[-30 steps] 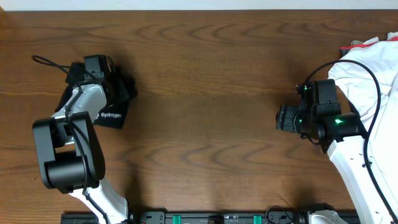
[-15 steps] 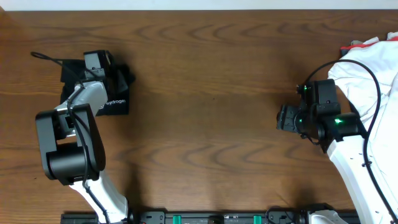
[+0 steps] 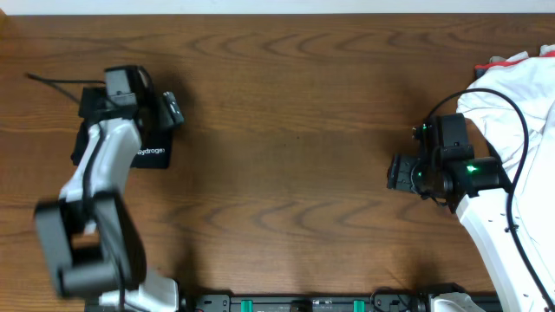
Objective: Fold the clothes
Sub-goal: 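Release the shirt and pull the left gripper back toward the front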
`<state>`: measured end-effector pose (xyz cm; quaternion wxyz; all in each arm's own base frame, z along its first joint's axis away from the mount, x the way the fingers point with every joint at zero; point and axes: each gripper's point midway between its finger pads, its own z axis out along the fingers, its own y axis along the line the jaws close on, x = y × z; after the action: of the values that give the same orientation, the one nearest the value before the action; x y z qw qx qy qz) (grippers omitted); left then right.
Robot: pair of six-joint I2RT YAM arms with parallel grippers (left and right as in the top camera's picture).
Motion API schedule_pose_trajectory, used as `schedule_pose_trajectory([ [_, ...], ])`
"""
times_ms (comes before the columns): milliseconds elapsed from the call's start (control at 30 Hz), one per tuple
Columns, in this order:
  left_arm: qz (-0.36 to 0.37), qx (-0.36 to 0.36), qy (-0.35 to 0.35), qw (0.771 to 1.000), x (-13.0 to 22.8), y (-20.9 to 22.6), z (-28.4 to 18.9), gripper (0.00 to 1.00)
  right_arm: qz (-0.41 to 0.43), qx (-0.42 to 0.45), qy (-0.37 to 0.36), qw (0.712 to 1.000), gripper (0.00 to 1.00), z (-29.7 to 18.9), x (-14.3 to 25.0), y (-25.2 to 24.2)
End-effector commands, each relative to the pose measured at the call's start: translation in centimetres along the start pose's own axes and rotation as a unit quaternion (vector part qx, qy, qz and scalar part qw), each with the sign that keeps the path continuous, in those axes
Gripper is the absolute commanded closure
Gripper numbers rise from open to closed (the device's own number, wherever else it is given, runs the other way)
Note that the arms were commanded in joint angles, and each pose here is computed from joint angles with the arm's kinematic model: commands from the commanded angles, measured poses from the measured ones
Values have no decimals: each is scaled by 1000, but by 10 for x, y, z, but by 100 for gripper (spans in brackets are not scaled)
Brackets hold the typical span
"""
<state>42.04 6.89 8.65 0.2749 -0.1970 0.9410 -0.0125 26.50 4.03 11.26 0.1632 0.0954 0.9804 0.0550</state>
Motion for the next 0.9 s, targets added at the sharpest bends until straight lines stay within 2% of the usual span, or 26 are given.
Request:
schedule_pose_trajectory([
  [0, -4, 10, -62, 998, -23, -3, -68, 2, 4, 2, -6, 1000, 31, -3, -5, -1],
  [167, -2, 53, -81, 995, -5, -12, -151, 0, 4, -7, -21, 1000, 29, -3, -12, 2],
  [200, -5, 62, -82, 995, 2, -13, -166, 4, 4, -10, -29, 1000, 33, -3, -16, 4],
  [233, -5, 70, -83, 994, 11, -13, -181, 20, 3, -12, -37, 999, 49, -4, -20, 5],
  [300, -12, 74, -83, 994, 27, -10, -205, 56, 2, -26, -60, 998, 93, -6, -31, 11],
  [333, -12, 74, -83, 994, 34, -9, -214, 72, 0, -38, -70, 997, 99, -8, -36, 16],
  [367, -12, 74, -82, 994, 43, -6, -223, 85, -4, -58, -82, 995, 99, -11, -42, 24],
  [433, -8, 73, -80, 994, 58, -2, -238, 91, -30, -109, -103, 988, 99, -21, -52, 43],
  [467, 1, 71, -79, 994, 66, -1, -244, 90, -49, -139, -116, 982, 99, -27, -57, 54],
  [500, 10, 70, -77, 994, 73, 1, -249, 85, -67, -166, -129, 975, 98, -33, -61, 65],
  [533, 16, 69, -76, 995, 78, 3, -252, 67, -81, -186, -139, 969, 94, -39, -64, 73],
  [567, 21, 68, -74, 995, 83, 4, -255, 49, -87, -198, -148, 965, 75, -42, -67, 77],
  [600, 24, 65, -71, 995, 87, 6, -257, 32, -88, -201, -153, 964, 47, -44, -69, 78],
  [633, 23, 60, -67, 996, 91, 8, -258, 13, -88, -201, -155, 963, 32, -44, -69, 79],
  [667, 23, 58, -64, 996, 94, 9, -259, 2, -88, -201, -155, 963, 16, -45, -70, 79],
  [700, 23, 55, -60, 996, 97, 11, -259, 2, -87, -199, -155, 964, 1, -44, -70, 78],
  [867, 22, 47, -45, 998, 103, 14, -256, 2, -86, -196, -154, 965, 1, -43, -69, 77],
])
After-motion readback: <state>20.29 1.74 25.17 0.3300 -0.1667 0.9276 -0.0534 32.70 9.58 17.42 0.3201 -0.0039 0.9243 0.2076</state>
